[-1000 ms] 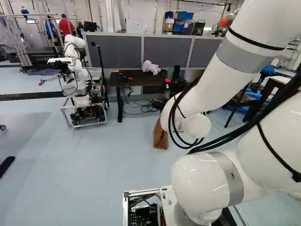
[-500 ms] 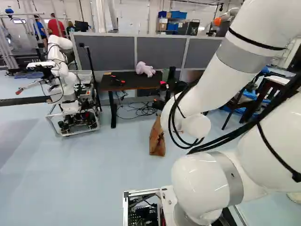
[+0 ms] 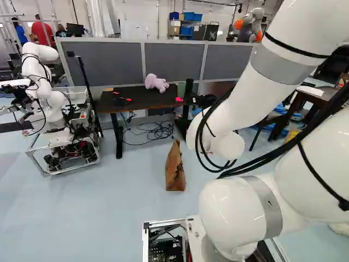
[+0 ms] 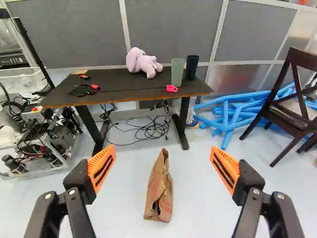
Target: Pick up the bag on the ground and place it on the table
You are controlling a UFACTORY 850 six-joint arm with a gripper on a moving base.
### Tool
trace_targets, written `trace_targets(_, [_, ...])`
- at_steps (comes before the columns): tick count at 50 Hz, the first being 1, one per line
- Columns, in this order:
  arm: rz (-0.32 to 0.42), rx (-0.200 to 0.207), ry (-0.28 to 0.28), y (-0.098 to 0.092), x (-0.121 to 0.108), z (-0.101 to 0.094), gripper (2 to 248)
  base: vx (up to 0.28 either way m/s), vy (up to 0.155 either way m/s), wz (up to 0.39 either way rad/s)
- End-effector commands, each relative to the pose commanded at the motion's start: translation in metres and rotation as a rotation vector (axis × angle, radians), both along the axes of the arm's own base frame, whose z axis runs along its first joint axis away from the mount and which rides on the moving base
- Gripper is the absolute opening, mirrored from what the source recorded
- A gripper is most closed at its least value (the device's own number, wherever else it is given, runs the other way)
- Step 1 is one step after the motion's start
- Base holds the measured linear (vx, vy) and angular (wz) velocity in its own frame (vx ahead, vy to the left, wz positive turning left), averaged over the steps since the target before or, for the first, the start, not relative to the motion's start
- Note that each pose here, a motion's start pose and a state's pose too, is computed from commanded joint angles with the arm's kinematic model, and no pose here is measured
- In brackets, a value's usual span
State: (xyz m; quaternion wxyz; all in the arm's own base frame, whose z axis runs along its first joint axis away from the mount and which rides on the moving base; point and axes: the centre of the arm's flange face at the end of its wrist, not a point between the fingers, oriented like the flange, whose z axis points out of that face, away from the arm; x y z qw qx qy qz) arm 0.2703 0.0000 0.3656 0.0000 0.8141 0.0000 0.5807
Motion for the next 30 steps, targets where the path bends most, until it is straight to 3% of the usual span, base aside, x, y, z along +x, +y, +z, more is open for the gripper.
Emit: trace_targets(30, [0.0,0.0,0.003,0.0,0.0066,0.0009,247,0.16,0.0,-0.008])
